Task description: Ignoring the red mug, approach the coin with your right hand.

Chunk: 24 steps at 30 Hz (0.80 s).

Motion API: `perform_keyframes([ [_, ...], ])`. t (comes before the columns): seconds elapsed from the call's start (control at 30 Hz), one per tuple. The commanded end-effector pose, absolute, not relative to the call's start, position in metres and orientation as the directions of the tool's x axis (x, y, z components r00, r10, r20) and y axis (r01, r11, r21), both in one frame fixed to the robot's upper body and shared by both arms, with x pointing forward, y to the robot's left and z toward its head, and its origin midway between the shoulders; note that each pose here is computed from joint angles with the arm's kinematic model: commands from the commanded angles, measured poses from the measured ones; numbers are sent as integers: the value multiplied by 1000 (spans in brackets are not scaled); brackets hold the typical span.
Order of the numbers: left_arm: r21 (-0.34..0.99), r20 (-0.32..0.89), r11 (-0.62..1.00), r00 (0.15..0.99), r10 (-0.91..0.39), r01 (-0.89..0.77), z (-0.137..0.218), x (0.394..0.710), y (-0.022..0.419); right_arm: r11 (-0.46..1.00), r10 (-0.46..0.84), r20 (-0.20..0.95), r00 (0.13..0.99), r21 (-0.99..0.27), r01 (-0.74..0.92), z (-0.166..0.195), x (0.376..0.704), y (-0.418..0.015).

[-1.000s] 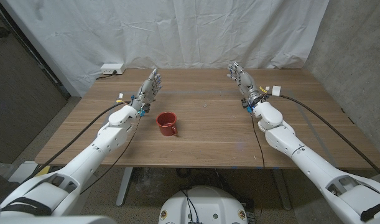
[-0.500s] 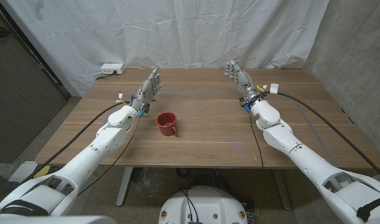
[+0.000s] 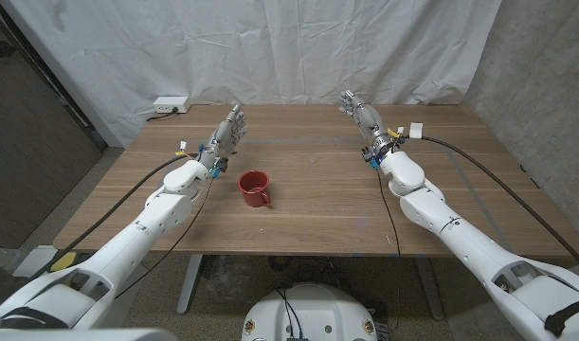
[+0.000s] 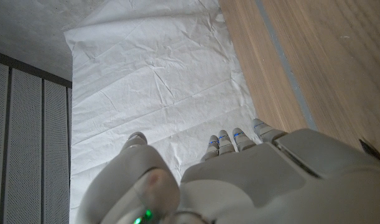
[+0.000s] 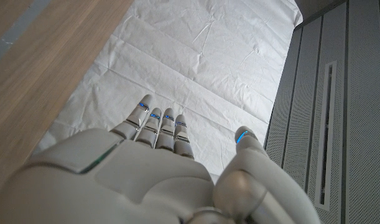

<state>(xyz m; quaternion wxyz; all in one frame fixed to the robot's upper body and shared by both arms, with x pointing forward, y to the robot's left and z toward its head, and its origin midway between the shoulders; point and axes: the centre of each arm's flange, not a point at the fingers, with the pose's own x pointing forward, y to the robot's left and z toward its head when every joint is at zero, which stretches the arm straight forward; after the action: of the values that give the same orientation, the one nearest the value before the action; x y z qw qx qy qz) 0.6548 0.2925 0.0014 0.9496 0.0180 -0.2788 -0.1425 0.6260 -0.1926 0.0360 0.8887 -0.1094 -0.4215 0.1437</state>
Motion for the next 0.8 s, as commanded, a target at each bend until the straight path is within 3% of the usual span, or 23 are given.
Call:
perform_keyframes([
  [0.03, 121, 526, 958, 802, -284, 260, 3, 652, 290, 922, 371, 729, 575, -366, -131, 38, 619, -181],
  [0.8, 130, 513, 959, 810, -282, 251, -1, 643, 288, 897, 399, 754, 522, -440, -51, 40, 614, -160],
])
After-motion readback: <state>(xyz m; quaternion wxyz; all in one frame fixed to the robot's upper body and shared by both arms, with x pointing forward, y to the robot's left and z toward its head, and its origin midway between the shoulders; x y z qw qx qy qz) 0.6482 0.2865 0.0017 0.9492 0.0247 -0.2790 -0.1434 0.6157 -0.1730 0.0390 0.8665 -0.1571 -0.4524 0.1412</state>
